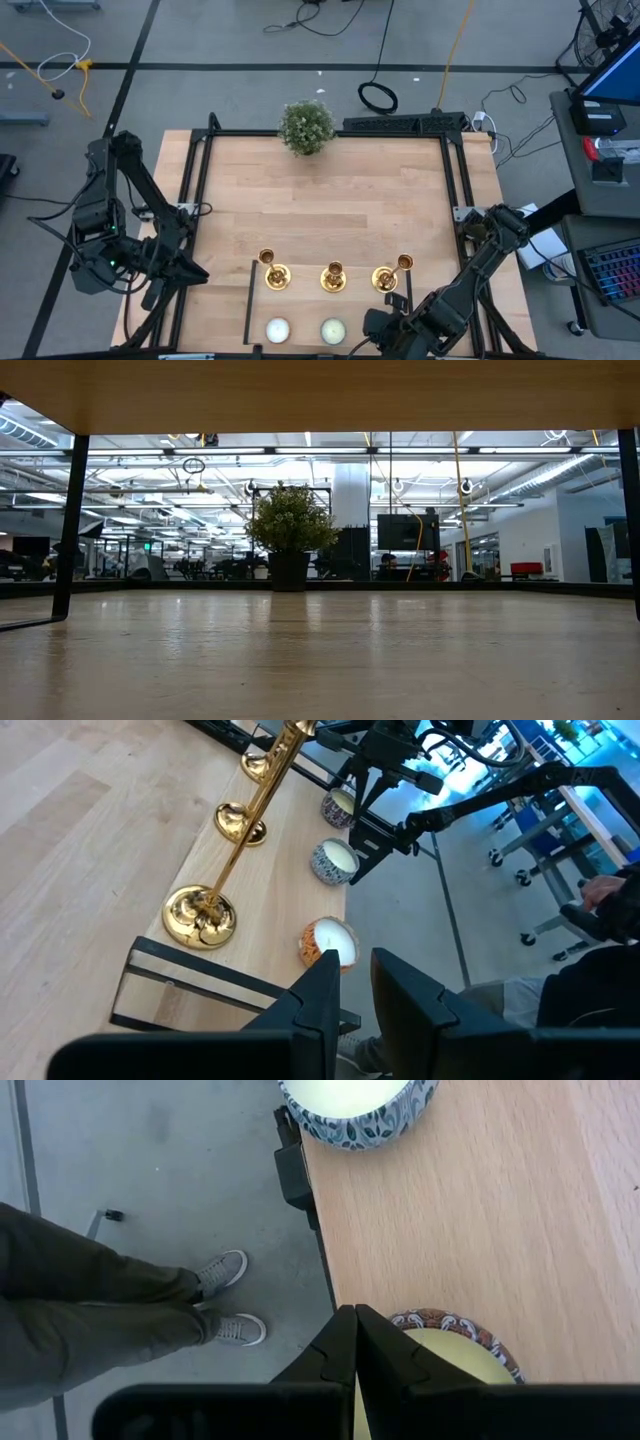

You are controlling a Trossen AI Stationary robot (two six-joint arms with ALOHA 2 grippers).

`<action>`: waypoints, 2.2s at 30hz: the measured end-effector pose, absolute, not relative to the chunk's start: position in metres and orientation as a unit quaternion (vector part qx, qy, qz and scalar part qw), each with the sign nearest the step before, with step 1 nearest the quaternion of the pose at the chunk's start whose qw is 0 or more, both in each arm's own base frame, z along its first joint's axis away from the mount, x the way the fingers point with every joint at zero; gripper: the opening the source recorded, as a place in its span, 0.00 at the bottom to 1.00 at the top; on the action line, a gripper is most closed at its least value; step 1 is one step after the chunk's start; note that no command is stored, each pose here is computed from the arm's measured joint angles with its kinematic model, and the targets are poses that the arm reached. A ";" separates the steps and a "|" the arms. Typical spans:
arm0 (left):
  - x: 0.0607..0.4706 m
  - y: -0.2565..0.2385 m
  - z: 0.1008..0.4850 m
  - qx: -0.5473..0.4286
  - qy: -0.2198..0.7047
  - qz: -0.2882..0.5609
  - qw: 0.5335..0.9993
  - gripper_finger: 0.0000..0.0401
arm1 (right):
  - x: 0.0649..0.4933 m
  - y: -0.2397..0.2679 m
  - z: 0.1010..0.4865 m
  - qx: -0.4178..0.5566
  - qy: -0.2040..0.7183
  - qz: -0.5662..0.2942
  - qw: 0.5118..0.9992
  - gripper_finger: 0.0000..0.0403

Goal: Pick & Place candle stick holders
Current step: Adjust the red scented candle on the shelf, then return to Home Position

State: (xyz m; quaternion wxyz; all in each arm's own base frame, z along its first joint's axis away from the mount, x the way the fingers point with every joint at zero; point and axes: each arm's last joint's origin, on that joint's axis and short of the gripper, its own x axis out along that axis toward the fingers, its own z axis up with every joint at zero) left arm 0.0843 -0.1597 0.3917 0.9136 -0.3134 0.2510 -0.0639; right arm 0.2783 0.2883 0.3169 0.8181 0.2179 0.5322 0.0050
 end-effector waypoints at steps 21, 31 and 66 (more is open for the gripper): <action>0.084 -0.159 0.391 -0.309 0.251 -0.063 0.915 0.16 | 0.280 0.292 0.319 0.216 0.517 0.022 0.828 0.00; 0.085 -0.159 0.392 -0.309 0.237 -0.053 0.920 0.16 | 0.288 0.273 0.348 0.106 0.411 0.058 0.904 0.00; 0.102 -0.129 0.466 -0.218 -0.057 0.156 0.962 0.16 | 0.204 0.167 0.520 -0.108 0.017 0.102 0.989 0.00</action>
